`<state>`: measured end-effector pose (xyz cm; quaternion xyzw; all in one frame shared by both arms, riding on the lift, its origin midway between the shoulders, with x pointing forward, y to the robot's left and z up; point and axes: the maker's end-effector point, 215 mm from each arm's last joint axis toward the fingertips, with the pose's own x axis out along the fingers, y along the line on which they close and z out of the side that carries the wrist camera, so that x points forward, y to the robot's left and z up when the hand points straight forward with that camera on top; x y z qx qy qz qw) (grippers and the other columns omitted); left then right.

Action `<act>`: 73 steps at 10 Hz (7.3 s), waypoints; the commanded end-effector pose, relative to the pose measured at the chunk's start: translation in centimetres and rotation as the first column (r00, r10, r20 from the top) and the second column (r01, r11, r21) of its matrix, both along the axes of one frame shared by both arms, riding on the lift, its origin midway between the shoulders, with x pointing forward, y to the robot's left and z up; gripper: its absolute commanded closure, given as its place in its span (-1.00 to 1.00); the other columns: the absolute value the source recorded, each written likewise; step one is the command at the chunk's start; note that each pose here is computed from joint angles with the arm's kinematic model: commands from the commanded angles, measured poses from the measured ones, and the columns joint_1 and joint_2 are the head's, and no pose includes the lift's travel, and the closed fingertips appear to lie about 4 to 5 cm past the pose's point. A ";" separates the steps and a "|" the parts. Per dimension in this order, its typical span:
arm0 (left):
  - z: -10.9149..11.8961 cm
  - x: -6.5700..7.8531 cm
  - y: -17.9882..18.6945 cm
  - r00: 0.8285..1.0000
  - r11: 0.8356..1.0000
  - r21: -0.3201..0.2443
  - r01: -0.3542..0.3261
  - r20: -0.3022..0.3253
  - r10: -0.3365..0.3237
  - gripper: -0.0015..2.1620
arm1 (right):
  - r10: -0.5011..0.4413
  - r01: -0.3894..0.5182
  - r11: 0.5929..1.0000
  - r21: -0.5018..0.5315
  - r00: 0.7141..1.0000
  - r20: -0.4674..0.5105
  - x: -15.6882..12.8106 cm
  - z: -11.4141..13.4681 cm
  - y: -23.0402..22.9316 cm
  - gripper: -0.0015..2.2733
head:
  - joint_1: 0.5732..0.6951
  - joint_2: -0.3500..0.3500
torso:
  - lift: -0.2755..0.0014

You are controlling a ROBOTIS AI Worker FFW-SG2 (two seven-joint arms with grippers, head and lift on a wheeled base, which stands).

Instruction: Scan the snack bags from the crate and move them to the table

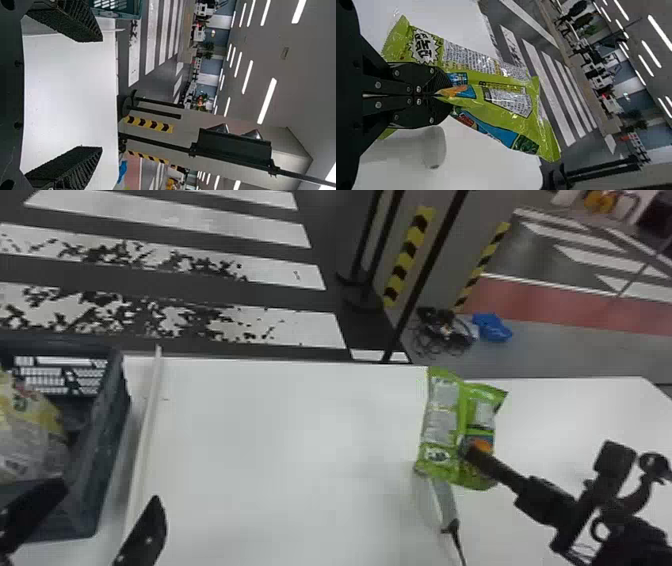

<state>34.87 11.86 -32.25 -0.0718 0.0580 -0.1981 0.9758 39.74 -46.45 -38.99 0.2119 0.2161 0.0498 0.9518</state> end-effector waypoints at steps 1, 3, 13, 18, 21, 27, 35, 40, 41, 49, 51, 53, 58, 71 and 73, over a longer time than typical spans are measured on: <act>-0.1 0.0 0.0 1.000 1.000 0.003 0.004 0.000 -0.004 -0.99 | -0.113 0.115 0.993 -0.026 0.992 0.047 1.3 0.9 -5.7 0.97 | 1.00 -1.00 | 0.30; -0.9 0.0 -0.5 1.000 1.000 0.006 0.018 -0.011 -0.017 -0.99 | -0.232 0.240 0.967 -0.090 0.968 0.092 3.1 0.6 -12.6 0.97 | 1.00 -1.00 | 0.30; -0.9 -0.1 -1.3 0.999 0.999 0.015 0.037 -0.009 -0.037 -0.99 | -0.498 0.450 0.737 -0.505 0.866 0.045 7.4 -5.4 -26.7 0.97 | 1.00 -1.00 | 0.30; -0.9 -0.4 -1.9 0.999 0.999 0.014 0.047 -0.007 -0.047 -0.99 | -0.545 0.449 0.732 -0.512 0.837 -0.045 3.7 -8.9 -26.7 -1.00 | 1.00 -1.00 | 0.30; -0.2 -0.6 -2.6 0.998 0.998 0.011 0.058 0.005 -0.058 -0.99 | -0.532 0.440 0.746 -0.500 0.845 -0.050 2.0 -8.2 -25.6 -0.98 | 1.00 -1.00 | 0.30; 0.2 -0.5 -2.9 0.998 0.998 0.005 0.056 0.012 -0.056 -0.99 | -0.302 0.298 0.907 -0.298 0.953 0.033 -1.5 -2.7 -9.5 -0.93 | 1.00 -1.00 | 0.30; -0.6 0.1 -2.1 1.000 0.999 0.038 0.026 0.010 -0.027 -0.99 | -0.087 0.224 0.922 -0.316 0.915 0.395 0.8 2.8 8.1 -0.97 | 1.00 -1.00 | 0.30; -0.5 1.2 -0.1 1.000 0.998 0.055 -0.030 0.009 0.029 -0.99 | -0.091 0.268 0.920 -0.286 0.857 0.508 -1.8 4.2 14.9 -0.93 | 1.00 -0.96 | 0.30; 0.6 1.3 0.6 0.999 0.997 0.063 -0.040 0.017 0.039 -0.98 | -0.095 0.270 0.919 -0.288 0.859 0.503 -2.0 4.1 14.8 -0.93 | 1.00 -0.90 | 0.30; 2.3 4.5 10.6 0.963 0.964 0.049 -0.262 -0.049 0.264 -0.97 | -0.043 0.239 0.914 -0.329 0.861 0.507 -2.9 4.4 15.0 -0.93 | 1.00 -0.47 | 0.30; 1.0 4.9 12.5 0.946 0.953 0.047 -0.299 -0.114 0.302 -0.96 | -0.007 0.207 0.918 -0.339 0.861 0.508 -2.8 4.6 16.0 -0.93 | 1.00 -0.38 | 0.30; 0.8 5.6 14.7 0.930 0.942 0.042 -0.333 -0.148 0.336 -0.96 | 0.026 0.174 0.922 -0.346 0.863 0.504 -2.9 4.6 17.1 -0.93 | 1.00 -0.25 | 0.30; -1.9 9.2 17.6 0.893 0.929 0.059 -0.367 -0.257 0.369 -0.96 | 0.084 0.134 0.916 -0.377 0.858 0.507 -3.1 5.3 18.3 -0.93 | 1.00 0.05 | 0.30; -6.7 16.1 17.7 0.806 0.908 0.169 -0.384 -0.419 0.419 -0.92 | 0.134 0.121 0.906 -0.406 0.828 0.545 -3.7 6.5 18.6 -0.93 | 1.00 0.06 | 0.30; -7.4 16.3 17.7 0.796 0.907 0.182 -0.380 -0.435 0.421 -0.80 | 0.134 0.124 0.907 -0.402 0.821 0.555 -4.0 6.8 18.8 -0.93 | 1.00 0.06 | 0.30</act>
